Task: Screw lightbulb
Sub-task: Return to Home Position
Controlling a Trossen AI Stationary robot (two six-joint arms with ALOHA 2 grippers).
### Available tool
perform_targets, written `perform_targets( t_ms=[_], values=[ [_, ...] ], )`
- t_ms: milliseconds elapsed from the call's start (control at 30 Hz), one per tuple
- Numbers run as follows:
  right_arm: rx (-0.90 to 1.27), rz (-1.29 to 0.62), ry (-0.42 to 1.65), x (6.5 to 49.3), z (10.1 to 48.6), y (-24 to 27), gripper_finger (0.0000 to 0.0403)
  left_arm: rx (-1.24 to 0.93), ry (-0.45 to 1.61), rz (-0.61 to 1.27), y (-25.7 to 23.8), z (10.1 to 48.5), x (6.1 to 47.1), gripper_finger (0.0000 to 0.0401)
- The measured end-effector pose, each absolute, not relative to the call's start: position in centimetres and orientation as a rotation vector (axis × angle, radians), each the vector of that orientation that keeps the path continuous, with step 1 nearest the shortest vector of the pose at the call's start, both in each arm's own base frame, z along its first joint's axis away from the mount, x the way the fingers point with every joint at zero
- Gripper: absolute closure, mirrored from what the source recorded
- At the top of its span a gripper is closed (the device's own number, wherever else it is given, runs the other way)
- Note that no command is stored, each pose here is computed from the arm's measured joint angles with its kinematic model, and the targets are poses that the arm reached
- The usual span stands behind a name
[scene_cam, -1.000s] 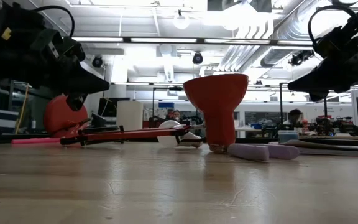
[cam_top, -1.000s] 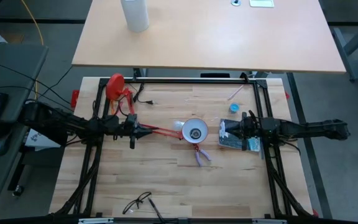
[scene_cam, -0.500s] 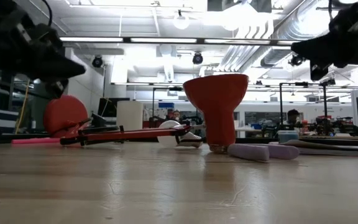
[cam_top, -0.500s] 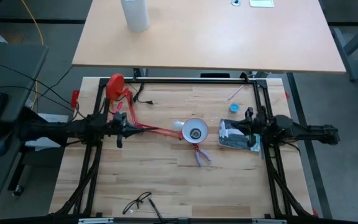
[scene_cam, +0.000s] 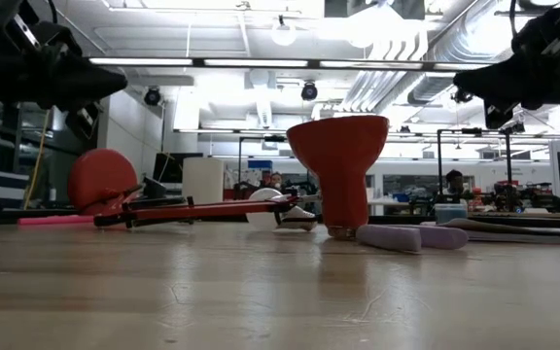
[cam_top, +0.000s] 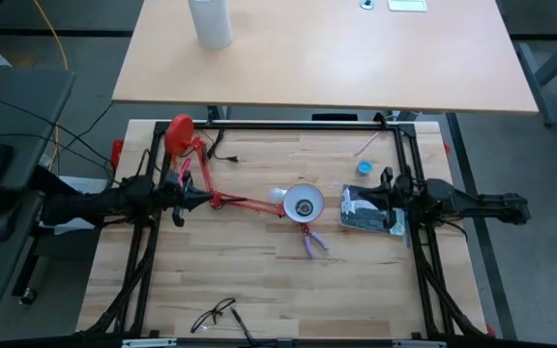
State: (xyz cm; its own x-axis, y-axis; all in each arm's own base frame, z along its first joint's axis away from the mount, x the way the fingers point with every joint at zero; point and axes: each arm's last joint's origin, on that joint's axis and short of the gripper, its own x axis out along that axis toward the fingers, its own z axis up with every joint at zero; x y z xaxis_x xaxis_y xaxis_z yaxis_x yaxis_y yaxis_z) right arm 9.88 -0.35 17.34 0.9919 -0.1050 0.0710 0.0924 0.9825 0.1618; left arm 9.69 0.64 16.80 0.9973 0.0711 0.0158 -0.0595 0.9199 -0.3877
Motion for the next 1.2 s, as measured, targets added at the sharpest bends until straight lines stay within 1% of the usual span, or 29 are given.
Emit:
perform_targets(
  t_ms=[233,1200],
  values=[
    [0.156,-0.104,-0.018,9.90,16.73,-0.35,0.0402,-0.398,-0.028,0.069,0.65,16.79,9.70,0.0401],
    [0.156,-0.104,-0.017,9.91,16.72,-0.35,0.0402,-0.398,-0.022,0.073,0.66,16.74,9.74,0.0401]
  ],
)
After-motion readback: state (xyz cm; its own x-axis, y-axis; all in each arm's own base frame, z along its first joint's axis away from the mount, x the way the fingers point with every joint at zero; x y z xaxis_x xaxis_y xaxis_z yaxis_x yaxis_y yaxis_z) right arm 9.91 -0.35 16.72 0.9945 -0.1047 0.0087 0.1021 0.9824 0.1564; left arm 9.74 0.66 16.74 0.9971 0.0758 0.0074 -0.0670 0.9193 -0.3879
